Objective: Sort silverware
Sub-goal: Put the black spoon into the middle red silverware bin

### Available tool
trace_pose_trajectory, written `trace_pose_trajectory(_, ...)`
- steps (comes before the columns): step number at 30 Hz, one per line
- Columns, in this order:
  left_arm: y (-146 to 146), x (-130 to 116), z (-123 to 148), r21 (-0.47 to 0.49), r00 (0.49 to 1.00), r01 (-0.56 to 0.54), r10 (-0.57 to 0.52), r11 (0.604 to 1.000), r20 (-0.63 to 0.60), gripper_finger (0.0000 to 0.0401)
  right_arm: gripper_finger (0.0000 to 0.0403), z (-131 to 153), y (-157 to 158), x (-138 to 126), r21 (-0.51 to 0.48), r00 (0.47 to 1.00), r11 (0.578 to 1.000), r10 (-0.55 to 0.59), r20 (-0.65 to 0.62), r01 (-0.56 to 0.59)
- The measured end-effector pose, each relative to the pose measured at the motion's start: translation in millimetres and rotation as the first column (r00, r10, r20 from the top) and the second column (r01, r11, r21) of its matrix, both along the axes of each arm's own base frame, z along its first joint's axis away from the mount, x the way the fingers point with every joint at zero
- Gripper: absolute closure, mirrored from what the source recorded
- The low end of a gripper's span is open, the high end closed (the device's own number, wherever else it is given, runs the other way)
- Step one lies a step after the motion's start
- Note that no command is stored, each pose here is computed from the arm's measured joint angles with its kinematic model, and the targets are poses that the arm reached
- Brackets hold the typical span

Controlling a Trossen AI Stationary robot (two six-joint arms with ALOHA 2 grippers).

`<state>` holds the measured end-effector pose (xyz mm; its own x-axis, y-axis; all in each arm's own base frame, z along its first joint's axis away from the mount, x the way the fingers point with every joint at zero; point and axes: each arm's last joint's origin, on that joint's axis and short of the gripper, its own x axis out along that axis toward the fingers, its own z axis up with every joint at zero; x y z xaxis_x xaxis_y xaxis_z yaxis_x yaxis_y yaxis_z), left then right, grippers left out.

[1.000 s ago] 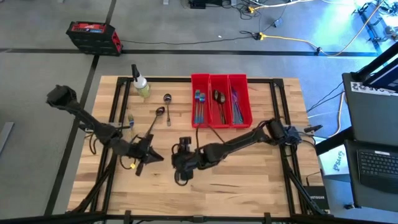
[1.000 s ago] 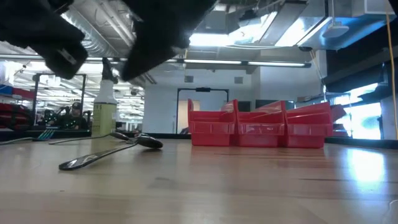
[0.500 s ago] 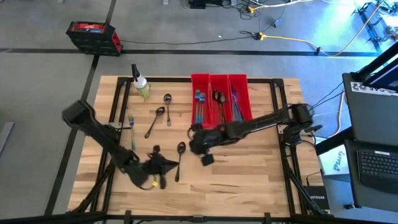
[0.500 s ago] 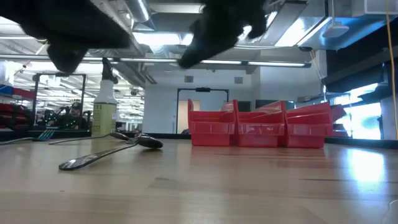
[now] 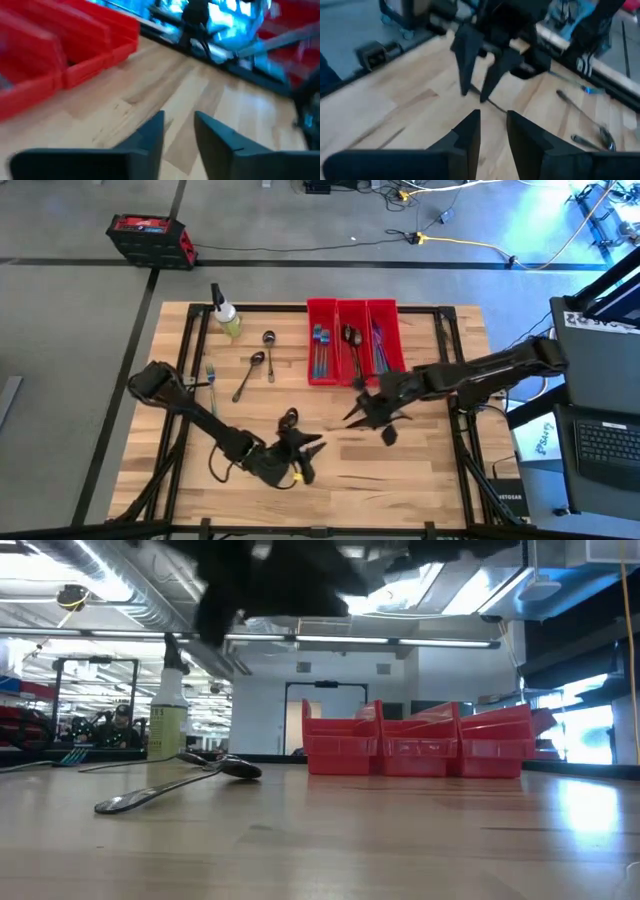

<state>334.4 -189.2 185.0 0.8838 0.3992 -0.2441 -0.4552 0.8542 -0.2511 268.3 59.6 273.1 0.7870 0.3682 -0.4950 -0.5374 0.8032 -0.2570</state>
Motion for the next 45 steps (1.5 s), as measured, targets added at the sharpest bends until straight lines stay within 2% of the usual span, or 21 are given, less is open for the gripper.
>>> trace_pose_trajectory(2, 4, 10, 9, 0.065, 0.995, 0.012, -0.006, 0.998, -0.097, 0.0267, 0.0325, 8, -2, -12, 0.020, 0.999, 0.999, 0.024, 0.041, -0.025)
trace_pose_trajectory(5, 20, 19, 21, 0.068, 0.967, -0.073, 0.088, 0.995, -0.237, 0.0213, 0.0325, 12, -5, -29, 0.020, 0.997, 1.000, 0.022, 0.075, -0.023)
trace_pose_trajectory(9, 39, 11, 27, -0.017, 0.904, -0.269, 0.247, 0.963, -0.349, 0.0151, 0.0325, 15, -11, -49, 0.004, 0.994, 1.000, -0.020, 0.104, 0.020)
trace_pose_trajectory(12, 42, 2, 25, -0.109, 0.859, -0.354, 0.277, 0.929, -0.431, 0.0120, 0.0325, 13, -14, -57, -0.008, 0.992, 0.999, -0.051, 0.115, 0.052)
trace_pose_trajectory(14, 42, -6, 20, -0.195, 0.827, -0.427, 0.294, 0.883, -0.480, 0.0107, 0.0325, 10, -15, -59, -0.017, 0.991, 0.998, -0.066, 0.113, 0.068)
trace_pose_trajectory(18, 39, -17, 2, -0.375, 0.791, -0.566, 0.357, 0.734, -0.496, 0.0096, 0.0325, 1, -15, -60, -0.026, 0.993, 0.997, -0.073, 0.091, 0.076)
trace_pose_trajectory(20, 39, -19, -4, -0.425, 0.787, -0.590, 0.373, 0.686, -0.491, 0.0095, 0.0325, -3, -15, -61, -0.027, 0.994, 0.997, -0.074, 0.087, 0.076)
trace_pose_trajectory(22, 39, -19, -7, -0.444, 0.792, -0.587, 0.366, 0.677, -0.489, 0.0095, 0.0325, -7, -15, -61, -0.028, 0.994, 0.997, -0.074, 0.079, 0.076)
trace_pose_trajectory(26, 40, -11, -14, -0.458, 0.816, -0.546, 0.322, 0.701, -0.480, 0.0095, 0.0325, -11, -15, -62, -0.025, 0.994, 0.997, -0.076, 0.074, 0.079)
trace_pose_trajectory(29, 43, -4, -24, -0.479, 0.805, -0.561, 0.312, 0.675, -0.504, 0.0095, 0.0325, -12, -15, -62, -0.023, 0.994, 0.997, -0.078, 0.070, 0.080)
trace_pose_trajectory(33, 49, 1, -35, -0.493, 0.765, -0.594, 0.259, 0.636, -0.589, 0.0095, 0.0325, -12, -15, -62, -0.014, 0.994, 0.996, -0.084, 0.065, 0.086)
trace_pose_trajectory(38, 49, 1, -38, -0.481, 0.761, -0.598, 0.264, 0.642, -0.593, 0.0095, 0.0325, -12, -15, -62, -0.006, 0.994, 0.996, -0.091, 0.056, 0.091)
trace_pose_trajectory(41, 50, 0, -39, -0.456, 0.752, -0.597, 0.263, 0.660, -0.604, 0.0095, 0.0325, -12, -15, -62, -0.006, 0.994, 0.996, -0.091, 0.055, 0.091)
trace_pose_trajectory(45, 52, -2, -39, -0.432, 0.738, -0.609, 0.277, 0.665, -0.615, 0.0109, 0.0325, -12, -15, -62, -0.008, 0.994, 0.995, -0.095, 0.056, 0.096)
